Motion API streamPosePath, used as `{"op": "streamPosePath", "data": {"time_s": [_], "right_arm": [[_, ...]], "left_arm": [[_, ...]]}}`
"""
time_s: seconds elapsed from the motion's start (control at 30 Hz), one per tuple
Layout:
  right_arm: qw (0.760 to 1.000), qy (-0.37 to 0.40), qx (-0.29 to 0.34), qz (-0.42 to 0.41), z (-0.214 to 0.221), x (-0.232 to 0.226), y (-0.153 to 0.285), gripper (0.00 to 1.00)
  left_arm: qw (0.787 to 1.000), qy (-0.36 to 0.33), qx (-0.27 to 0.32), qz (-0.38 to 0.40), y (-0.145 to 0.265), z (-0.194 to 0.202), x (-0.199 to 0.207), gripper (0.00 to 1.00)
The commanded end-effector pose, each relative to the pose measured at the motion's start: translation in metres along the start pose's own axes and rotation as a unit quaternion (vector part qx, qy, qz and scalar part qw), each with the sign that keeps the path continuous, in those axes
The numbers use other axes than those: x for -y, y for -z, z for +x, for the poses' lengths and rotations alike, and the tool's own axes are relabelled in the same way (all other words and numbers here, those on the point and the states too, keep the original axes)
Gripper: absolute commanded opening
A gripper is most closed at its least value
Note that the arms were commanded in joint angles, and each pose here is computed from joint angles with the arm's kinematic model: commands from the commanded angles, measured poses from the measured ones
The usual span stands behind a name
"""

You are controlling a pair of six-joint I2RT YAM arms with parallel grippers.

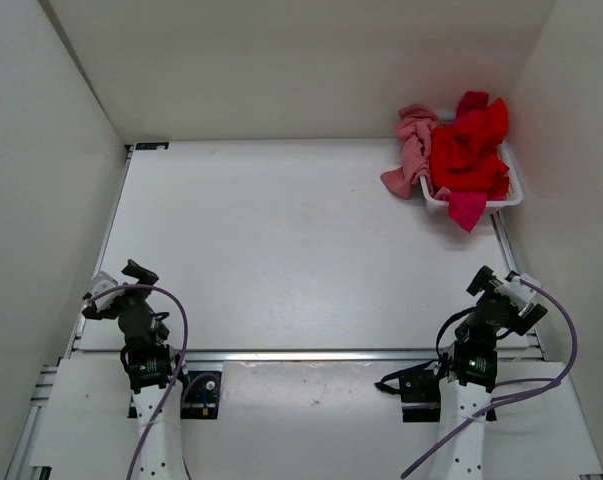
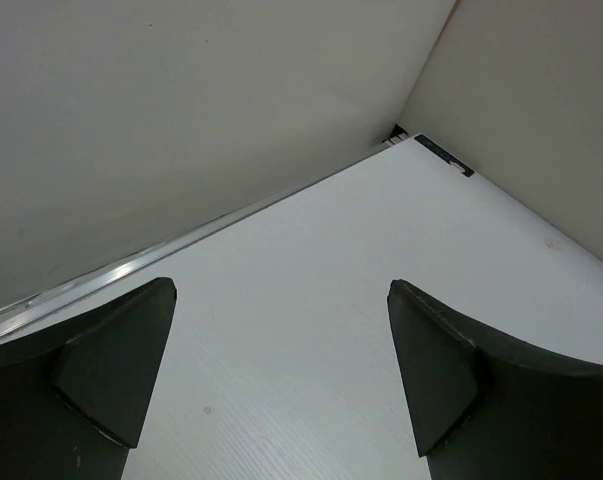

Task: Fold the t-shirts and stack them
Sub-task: Grab crumpled tshirt from bin with the right arm

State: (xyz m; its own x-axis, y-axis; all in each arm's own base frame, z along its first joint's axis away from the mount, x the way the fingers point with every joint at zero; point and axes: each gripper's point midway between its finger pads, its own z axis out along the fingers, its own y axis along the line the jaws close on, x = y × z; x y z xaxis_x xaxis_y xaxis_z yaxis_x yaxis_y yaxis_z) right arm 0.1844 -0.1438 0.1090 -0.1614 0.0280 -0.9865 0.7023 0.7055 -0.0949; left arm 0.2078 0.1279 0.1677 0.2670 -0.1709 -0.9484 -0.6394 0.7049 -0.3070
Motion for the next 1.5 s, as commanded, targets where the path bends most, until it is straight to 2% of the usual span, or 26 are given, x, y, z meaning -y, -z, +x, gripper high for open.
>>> {"op": "streamPosePath", "data": {"time_s": [0.0, 0.2, 0.27, 0.33, 0.37, 0.47, 0.53, 0.57, 0.6, 0.63, 0.67, 0.7, 0.73, 0.8, 0.83, 0.87, 0.9, 0.93, 0.97, 1.0, 1.17, 1.2, 1.27, 1.3, 1.37, 1.47], "right_arm": [[1.000, 0.002, -0.011, 0.004, 0.026, -0.002, -0.005, 0.99], [1.000, -0.002, -0.007, 0.003, 0.022, 0.000, -0.006, 0.99], [0.999, 0.031, 0.000, -0.035, 0.012, -0.009, -0.005, 0.99], [0.981, 0.093, 0.027, -0.170, -0.005, -0.048, 0.005, 0.99], [0.957, 0.139, 0.045, -0.252, -0.012, -0.070, 0.018, 1.00], [0.909, 0.211, 0.083, -0.350, -0.026, -0.094, 0.043, 0.99], [0.838, 0.346, 0.161, -0.389, -0.034, -0.105, 0.050, 0.99], [0.768, 0.480, 0.238, -0.351, -0.044, -0.104, 0.040, 0.99], [0.734, 0.540, 0.257, -0.321, -0.032, -0.103, 0.027, 0.99], [0.738, 0.537, 0.358, -0.198, -0.096, -0.091, 0.025, 0.99], [0.707, 0.539, 0.434, -0.144, -0.111, -0.095, 0.036, 0.99], [0.686, 0.564, 0.437, -0.146, -0.125, -0.097, 0.038, 0.99], [0.693, 0.558, 0.413, -0.196, -0.115, -0.109, 0.034, 1.00], [0.701, 0.531, 0.422, -0.221, -0.160, -0.119, 0.045, 0.99], [0.713, 0.526, 0.410, -0.217, -0.180, -0.122, 0.039, 0.99], [0.734, 0.525, 0.379, -0.204, -0.188, -0.129, 0.023, 0.99], [0.769, 0.499, 0.374, -0.141, -0.236, -0.120, 0.023, 1.00], [0.789, 0.483, 0.358, -0.127, -0.271, -0.131, 0.012, 1.00], [0.808, 0.498, 0.289, -0.127, -0.257, -0.144, -0.016, 0.98], [0.834, 0.469, 0.262, -0.127, -0.288, -0.138, -0.027, 0.94], [0.874, 0.433, 0.092, -0.203, -0.267, -0.182, -0.114, 0.86], [0.881, 0.422, 0.070, -0.201, -0.281, -0.177, -0.127, 0.87], [0.917, 0.341, 0.012, -0.206, -0.307, -0.195, -0.175, 0.86], [0.913, 0.339, -0.049, -0.221, -0.288, -0.193, -0.181, 0.86], [0.925, 0.293, -0.077, -0.229, -0.298, -0.224, -0.223, 0.89], [0.907, 0.308, -0.166, -0.232, -0.222, -0.252, -0.245, 0.99]], "left_arm": [[0.998, -0.032, -0.054, -0.012, 0.002, 0.060, -0.017, 0.98], [0.998, -0.036, -0.052, -0.016, 0.002, 0.058, -0.018, 0.99], [0.998, -0.039, -0.052, 0.009, 0.002, 0.056, -0.009, 0.99], [0.992, -0.078, -0.046, 0.089, 0.004, 0.045, 0.018, 0.99], [0.979, -0.117, -0.038, 0.162, 0.009, 0.037, 0.041, 0.98], [0.938, -0.188, 0.017, 0.291, 0.026, -0.001, 0.087, 0.99], [0.894, -0.292, 0.103, 0.324, 0.028, -0.026, 0.101, 0.99], [0.898, -0.293, 0.139, 0.298, 0.022, -0.046, 0.099, 0.98], [0.903, -0.288, 0.166, 0.271, 0.018, -0.062, 0.096, 0.98], [0.896, -0.316, 0.170, 0.262, 0.014, -0.067, 0.096, 0.99], [0.890, -0.337, 0.154, 0.264, 0.009, -0.061, 0.098, 0.99], [0.887, -0.348, 0.148, 0.264, 0.007, -0.068, 0.100, 0.98], [0.892, -0.342, 0.126, 0.266, 0.001, -0.076, 0.106, 0.99], [0.898, -0.332, 0.017, 0.287, -0.013, -0.056, 0.118, 0.99], [0.905, -0.308, 0.012, 0.294, -0.017, -0.080, 0.132, 0.98], [0.898, -0.302, -0.065, 0.314, -0.021, -0.049, 0.137, 0.99], [0.889, -0.290, -0.106, 0.337, -0.024, -0.046, 0.152, 0.98], [0.886, -0.274, -0.108, 0.359, -0.024, -0.061, 0.171, 0.98], [0.867, -0.278, -0.161, 0.381, -0.021, -0.035, 0.181, 0.99], [0.856, -0.285, -0.181, 0.391, -0.023, -0.031, 0.195, 0.99], [0.785, -0.354, -0.217, 0.460, -0.005, -0.006, 0.270, 0.99], [0.762, -0.374, -0.270, 0.454, -0.007, 0.024, 0.269, 0.99], [0.755, -0.369, -0.304, 0.450, -0.026, 0.020, 0.295, 0.98], [0.727, -0.371, -0.359, 0.454, -0.023, 0.050, 0.296, 0.97], [0.736, -0.322, -0.373, 0.464, -0.034, 0.039, 0.328, 0.97], [0.732, -0.320, -0.381, 0.465, -0.037, 0.052, 0.355, 0.98]]}}
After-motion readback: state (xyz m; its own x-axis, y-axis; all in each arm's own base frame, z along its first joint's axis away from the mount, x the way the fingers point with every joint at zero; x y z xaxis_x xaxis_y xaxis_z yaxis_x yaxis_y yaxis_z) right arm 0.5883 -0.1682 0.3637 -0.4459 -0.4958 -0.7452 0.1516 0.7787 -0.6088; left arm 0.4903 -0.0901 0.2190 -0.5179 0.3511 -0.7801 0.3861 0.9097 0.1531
